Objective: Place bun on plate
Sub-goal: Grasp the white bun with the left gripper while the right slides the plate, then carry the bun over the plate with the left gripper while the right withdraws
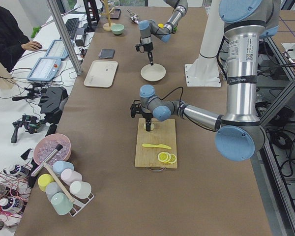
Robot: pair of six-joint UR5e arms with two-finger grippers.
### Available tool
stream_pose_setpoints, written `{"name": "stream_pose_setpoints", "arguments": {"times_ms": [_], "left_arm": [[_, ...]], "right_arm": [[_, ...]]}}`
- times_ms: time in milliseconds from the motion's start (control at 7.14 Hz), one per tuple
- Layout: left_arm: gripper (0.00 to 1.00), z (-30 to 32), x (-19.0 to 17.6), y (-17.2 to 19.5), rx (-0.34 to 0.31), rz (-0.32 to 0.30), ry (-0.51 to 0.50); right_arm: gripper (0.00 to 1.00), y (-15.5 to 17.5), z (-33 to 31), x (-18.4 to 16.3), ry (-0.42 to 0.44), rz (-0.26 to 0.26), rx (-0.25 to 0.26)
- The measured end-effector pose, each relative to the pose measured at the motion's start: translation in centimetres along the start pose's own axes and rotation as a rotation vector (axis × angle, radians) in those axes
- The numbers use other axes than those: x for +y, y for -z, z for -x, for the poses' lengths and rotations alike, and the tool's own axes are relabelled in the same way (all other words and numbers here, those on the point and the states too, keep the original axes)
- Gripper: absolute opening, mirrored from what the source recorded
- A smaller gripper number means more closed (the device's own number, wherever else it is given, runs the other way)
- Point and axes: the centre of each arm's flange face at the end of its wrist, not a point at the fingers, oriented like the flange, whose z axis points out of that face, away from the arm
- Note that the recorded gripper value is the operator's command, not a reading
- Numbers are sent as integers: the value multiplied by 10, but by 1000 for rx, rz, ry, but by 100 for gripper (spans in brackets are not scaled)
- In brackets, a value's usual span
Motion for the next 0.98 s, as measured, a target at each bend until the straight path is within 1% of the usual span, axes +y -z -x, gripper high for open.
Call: {"name": "stream_pose_setpoints", "arguments": {"times_ms": [140, 280, 420, 560, 700, 840, 980], "left_arm": [[43, 0, 0, 0, 0, 0, 3], [38, 0, 0, 0, -1, 0, 5], [36, 1, 0, 0, -1, 1, 6], [36, -3, 0, 2, 5, -2, 1], [36, -18, -3, 12, 30, -15, -14], [37, -46, -9, 31, 70, -35, -31], [37, -92, -21, 52, 112, -53, -28]], "right_arm": [[99, -3, 1, 2, 4, 3, 0], [100, -3, 2, 3, 15, -15, -4], [100, -1, 4, 3, 21, -48, -13], [100, 9, 4, 1, 8, -78, -25], [100, 29, -6, -8, -13, -104, -33], [100, 60, -34, -17, -40, -124, -41], [100, 96, -73, -22, -62, -136, -49]]}}
